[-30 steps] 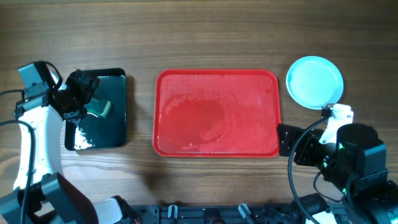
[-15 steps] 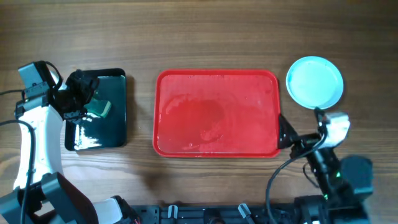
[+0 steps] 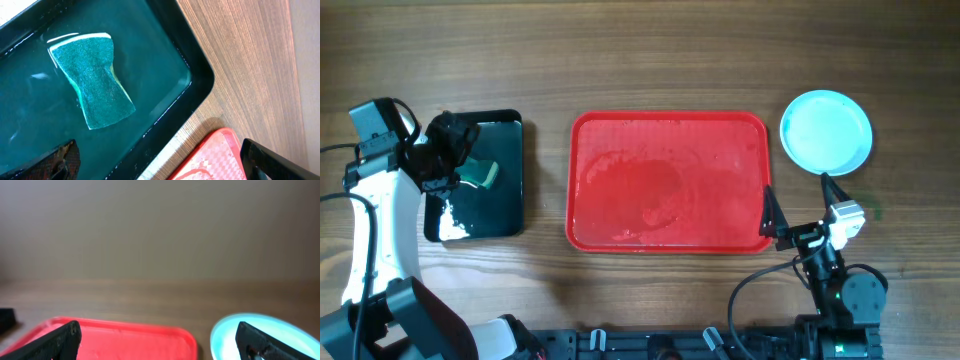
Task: Clean dirty plates on tray and stack at the side
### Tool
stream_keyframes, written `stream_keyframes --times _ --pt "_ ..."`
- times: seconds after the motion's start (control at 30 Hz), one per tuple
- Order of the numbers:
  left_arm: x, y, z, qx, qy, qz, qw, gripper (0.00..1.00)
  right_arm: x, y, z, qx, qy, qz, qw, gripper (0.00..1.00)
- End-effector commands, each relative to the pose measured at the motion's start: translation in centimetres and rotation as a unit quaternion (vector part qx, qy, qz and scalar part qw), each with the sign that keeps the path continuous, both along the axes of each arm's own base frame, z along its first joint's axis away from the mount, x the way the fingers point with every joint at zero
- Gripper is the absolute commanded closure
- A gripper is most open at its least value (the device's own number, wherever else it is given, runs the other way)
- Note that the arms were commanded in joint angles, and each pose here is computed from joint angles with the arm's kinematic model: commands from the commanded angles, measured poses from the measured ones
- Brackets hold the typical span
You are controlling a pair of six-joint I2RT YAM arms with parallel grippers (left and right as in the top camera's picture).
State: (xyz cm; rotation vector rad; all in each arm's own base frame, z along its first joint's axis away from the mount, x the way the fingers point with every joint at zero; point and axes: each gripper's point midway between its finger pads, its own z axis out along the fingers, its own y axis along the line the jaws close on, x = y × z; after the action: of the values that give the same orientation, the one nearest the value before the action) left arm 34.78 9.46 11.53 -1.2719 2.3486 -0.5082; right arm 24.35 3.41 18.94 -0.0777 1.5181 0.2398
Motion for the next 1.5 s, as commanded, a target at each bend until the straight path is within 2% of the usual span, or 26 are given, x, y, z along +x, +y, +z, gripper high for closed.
stream_keyframes --times 0.0,0.07,0.13,0.83,0.9,0.97,1.03,1.1,1.17,1.33,1.47 --pt "0.1 0.0 0.2 -0.001 -0.004 -0.002 1.0 0.0 0.3 -2.5 -1.4 -0.013 0.025 -0.074 0.997 0.0" --pt "0.1 0.0 0.2 -0.001 -0.004 -0.002 1.0 0.0 0.3 -2.3 -1.4 -0.088 0.015 -0.072 0.993 0.0" --pt "0.1 0.0 0.2 -0.001 -0.004 -0.002 1.0 0.0 0.3 -2.0 -1.4 -0.116 0.011 -0.066 0.991 0.0" --pt "-0.1 0.4 0.0 0.009 0.004 0.004 1.0 0.0 0.3 -2.0 -1.4 -0.116 0.01 -0.064 0.991 0.0" --pt "-0.1 -0.2 -0.1 -0.008 0.004 -0.004 1.0 0.0 0.3 -2.0 -1.4 -0.116 0.01 -0.064 0.991 0.01" --pt "0.0 -1.6 -0.2 0.002 0.005 -0.043 0.999 0.0 0.3 -2.0 -1.4 -0.116 0.01 -0.064 0.991 0.0" --pt "0.4 -3.5 -0.2 0.037 -0.006 -0.129 0.991 0.0 0.3 -2.0 -1.4 -0.116 0.01 -0.064 0.991 0.0" --pt "0.9 -6.8 -0.2 0.08 -0.023 -0.244 0.966 0.0 0.3 -2.0 -1.4 -0.116 0.01 -0.064 0.991 0.0" --pt "1.3 -8.6 0.0 0.098 -0.037 -0.294 0.95 0.0 0.3 -2.0 -1.4 -0.116 0.01 -0.064 0.991 0.0" --pt "1.1 -10.9 1.2 0.131 -0.049 -0.324 0.936 0.0 0.3 -2.0 -1.4 -0.116 0.01 -0.064 0.991 0.0" --pt "-1.3 -12.9 5.0 0.186 -0.108 -0.338 0.916 0.0 0.3 -2.0 -1.4 -0.116 0.01 -0.064 0.991 0.0"
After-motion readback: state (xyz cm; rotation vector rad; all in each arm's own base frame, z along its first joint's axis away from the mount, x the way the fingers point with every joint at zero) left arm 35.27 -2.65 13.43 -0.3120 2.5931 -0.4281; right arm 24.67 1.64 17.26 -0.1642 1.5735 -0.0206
